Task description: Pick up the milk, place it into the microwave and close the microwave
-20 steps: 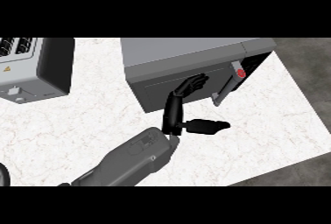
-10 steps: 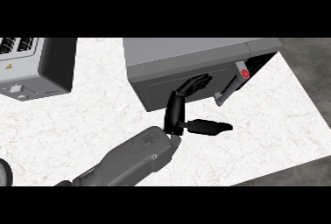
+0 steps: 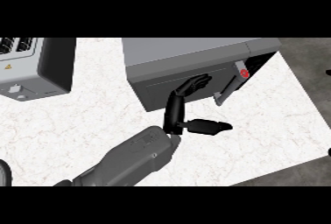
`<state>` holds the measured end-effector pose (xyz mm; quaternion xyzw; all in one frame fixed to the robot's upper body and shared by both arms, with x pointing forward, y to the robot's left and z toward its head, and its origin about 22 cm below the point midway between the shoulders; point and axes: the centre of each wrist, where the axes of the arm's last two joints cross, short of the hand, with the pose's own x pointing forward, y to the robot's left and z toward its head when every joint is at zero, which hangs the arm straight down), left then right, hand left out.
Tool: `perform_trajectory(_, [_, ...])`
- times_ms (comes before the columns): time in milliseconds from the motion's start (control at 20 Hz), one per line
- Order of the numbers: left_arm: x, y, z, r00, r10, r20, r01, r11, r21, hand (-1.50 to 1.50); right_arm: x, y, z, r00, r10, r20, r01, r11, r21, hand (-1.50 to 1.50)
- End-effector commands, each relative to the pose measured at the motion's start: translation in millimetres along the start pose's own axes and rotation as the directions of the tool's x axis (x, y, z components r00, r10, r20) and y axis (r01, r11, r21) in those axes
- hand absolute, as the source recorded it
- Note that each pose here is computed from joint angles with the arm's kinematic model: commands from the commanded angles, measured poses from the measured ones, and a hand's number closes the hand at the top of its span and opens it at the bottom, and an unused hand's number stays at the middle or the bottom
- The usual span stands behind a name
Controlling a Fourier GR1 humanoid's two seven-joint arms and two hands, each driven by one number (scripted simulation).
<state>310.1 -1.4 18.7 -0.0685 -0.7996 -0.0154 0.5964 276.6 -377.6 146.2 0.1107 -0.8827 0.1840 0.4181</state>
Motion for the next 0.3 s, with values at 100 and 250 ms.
perform_trajectory(100, [4.2,10.2,-28.9,1.000,-0.021,-0.013,0.022,0.993,0.114,-1.50,-3.7,-10.7,-2.2,0.998,-0.061,-0.014,0.061,0.998,0.006,-1.50])
perform_trajectory(250, [0.0,12.3,-25.5,1.000,-0.021,-0.014,0.022,0.992,0.122,-1.50,-2.4,-17.9,-3.9,0.998,-0.065,-0.020,0.065,0.998,0.006,-1.50])
